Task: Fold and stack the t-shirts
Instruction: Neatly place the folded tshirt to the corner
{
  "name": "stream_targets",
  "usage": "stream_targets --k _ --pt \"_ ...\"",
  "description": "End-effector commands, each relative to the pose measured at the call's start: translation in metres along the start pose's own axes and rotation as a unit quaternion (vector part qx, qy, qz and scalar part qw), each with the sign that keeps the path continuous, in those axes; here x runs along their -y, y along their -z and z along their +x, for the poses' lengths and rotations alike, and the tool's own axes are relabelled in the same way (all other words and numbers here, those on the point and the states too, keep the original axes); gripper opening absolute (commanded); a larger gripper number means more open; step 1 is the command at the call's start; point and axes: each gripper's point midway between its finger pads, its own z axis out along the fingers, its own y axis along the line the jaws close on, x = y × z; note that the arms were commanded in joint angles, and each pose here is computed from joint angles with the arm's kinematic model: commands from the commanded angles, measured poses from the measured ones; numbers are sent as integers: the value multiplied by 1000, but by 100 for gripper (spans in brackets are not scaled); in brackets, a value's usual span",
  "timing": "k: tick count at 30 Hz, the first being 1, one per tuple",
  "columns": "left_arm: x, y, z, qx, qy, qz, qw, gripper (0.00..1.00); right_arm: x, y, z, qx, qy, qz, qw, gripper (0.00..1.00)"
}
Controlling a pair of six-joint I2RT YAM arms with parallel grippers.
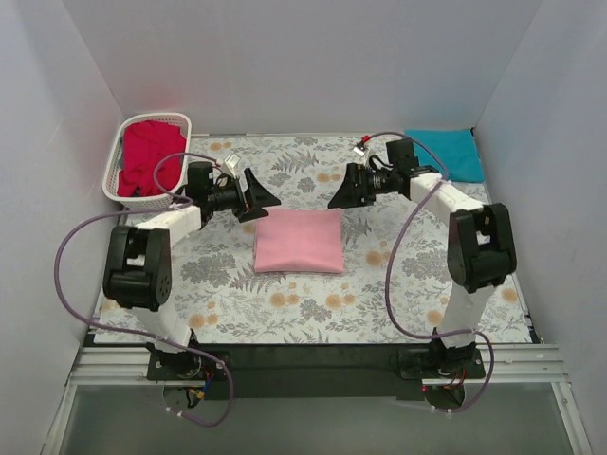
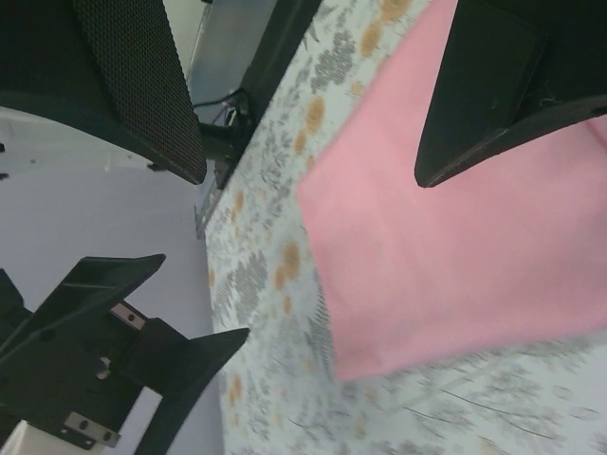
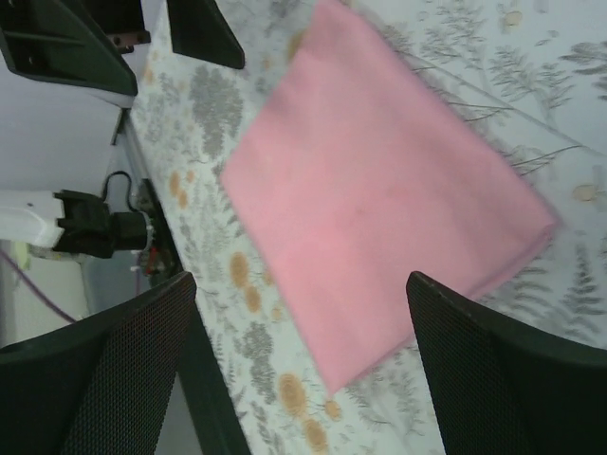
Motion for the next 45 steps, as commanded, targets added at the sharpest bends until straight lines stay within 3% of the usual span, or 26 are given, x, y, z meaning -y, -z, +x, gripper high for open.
stream_targets --k 1,4,8,14,18,20,26,32,35,40,45 --pt "65 18 29 -17 -14 60 998 92 -60 2 22 3 -17 -68 998 98" --pt "61 17 59 -43 39 65 996 92 -78 -10 58 -4 -36 -109 993 98" --pt "44 4 94 -69 65 46 994 92 -70 -35 93 -37 -92 -98 990 98" --pt "-19 -9 122 -92 126 -23 988 91 -19 -57 127 -69 -159 -53 983 98" --pt "-53 -5 123 -91 157 -56 982 90 11 -51 126 -62 -178 -14 982 98" --pt "-41 1 119 -101 157 -25 982 90 6 -44 120 -55 -168 -15 984 98" --pt "47 27 114 -77 28 74 994 93 -56 -14 91 4 -97 -59 994 98" --pt "99 5 142 -96 6 110 989 92 -78 4 87 26 -83 -82 993 98" --pt "88 -16 150 -104 33 95 989 91 -71 10 87 35 -93 -75 992 98" --pt "38 -50 147 -99 69 27 992 90 -57 22 80 58 -105 -61 991 98" --pt "-6 -62 169 -134 122 -27 983 88 -49 24 81 63 -112 -54 990 98"
